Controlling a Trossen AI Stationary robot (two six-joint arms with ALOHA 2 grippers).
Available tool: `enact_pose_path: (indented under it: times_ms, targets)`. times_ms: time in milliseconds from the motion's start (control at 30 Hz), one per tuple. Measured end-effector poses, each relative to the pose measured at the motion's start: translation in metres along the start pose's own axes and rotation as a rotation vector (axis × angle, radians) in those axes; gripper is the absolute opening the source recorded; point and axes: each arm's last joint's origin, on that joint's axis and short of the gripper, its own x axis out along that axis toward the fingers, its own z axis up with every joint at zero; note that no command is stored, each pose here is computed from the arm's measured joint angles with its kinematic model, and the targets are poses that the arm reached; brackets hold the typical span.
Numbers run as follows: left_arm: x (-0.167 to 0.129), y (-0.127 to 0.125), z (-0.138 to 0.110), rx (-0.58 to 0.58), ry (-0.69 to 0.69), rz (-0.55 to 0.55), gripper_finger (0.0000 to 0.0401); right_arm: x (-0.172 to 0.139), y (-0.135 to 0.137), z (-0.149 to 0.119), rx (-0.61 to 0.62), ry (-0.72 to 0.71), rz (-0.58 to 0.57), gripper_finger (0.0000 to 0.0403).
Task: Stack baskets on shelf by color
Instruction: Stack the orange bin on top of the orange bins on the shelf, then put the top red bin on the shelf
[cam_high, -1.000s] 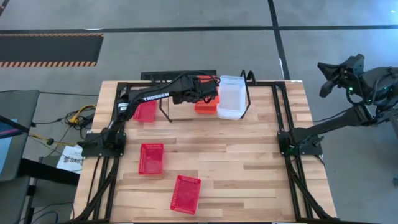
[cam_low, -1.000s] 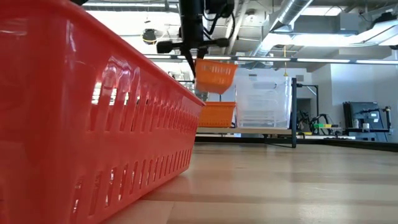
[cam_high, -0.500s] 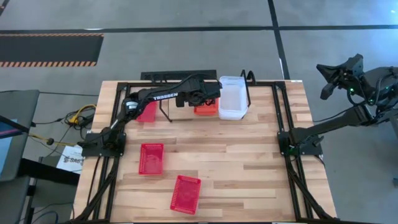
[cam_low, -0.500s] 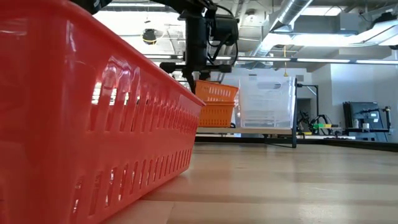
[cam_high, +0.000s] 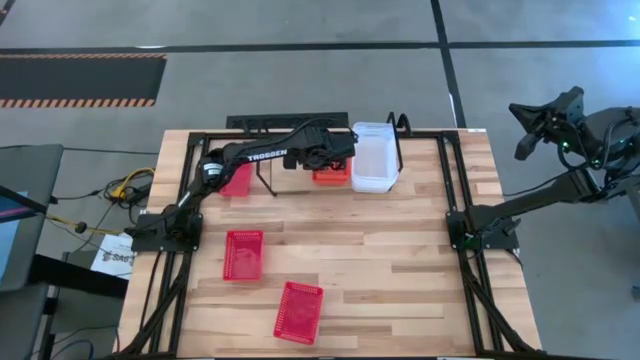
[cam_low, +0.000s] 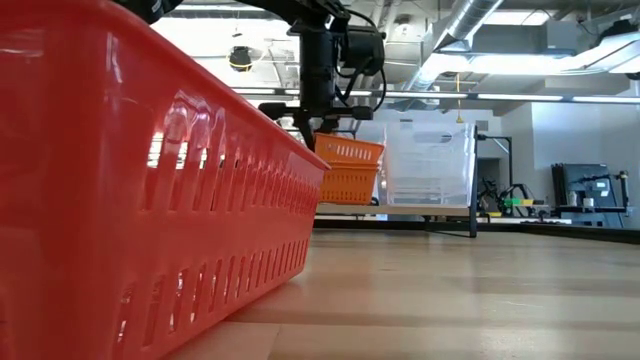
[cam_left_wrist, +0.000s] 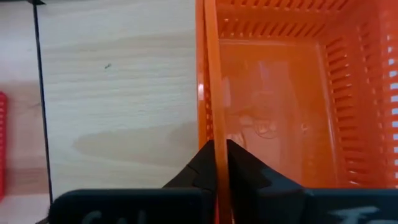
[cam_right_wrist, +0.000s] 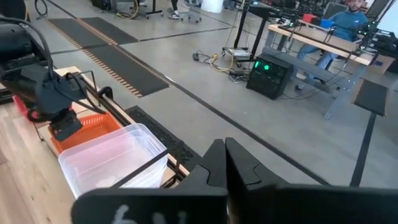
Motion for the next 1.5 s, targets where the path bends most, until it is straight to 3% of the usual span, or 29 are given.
enact_pose_path:
  times_ms: [433, 567, 767, 967, 1133, 1300, 1500]
  targets:
    - [-0.03, 0.006, 0.014, 0.115, 0.002, -0.023, 0.0172, 0.0, 0.0, 0.0, -0.01, 0.002, 0.007, 0.0002]
    - [-0.046, 0.011, 0.025, 0.08, 0.034, -0.079, 0.0194, 0.0, 0.0, 0.0, -0.01, 0.002, 0.007, 0.0004]
    - [-0.082, 0.027, 0.032, 0.045, 0.039, -0.184, 0.0187, 0.0, 0.0, 0.0, -0.012, 0.003, 0.007, 0.0002]
    - [-0.133, 0.056, 0.013, 0.075, -0.032, -0.148, 0.0167, 0.0, 0.0, 0.0, -0.011, 0.004, 0.007, 0.0003]
    - [-0.166, 0.073, 0.001, 0.151, -0.148, -0.189, 0.0151, 0.0, 0.0, 0.0, 0.012, 0.003, 0.007, 0.0003]
    - [-0.167, 0.084, 0.004, 0.184, -0.18, -0.16, 0.0135, 0.0, 0.0, 0.0, 0.017, 0.004, 0.008, 0.0006]
    - [-0.143, 0.113, 0.009, 0.19, -0.099, -0.044, 0.0109, 0.0, 0.001, -0.001, 0.046, 0.014, 0.035, 0.0003]
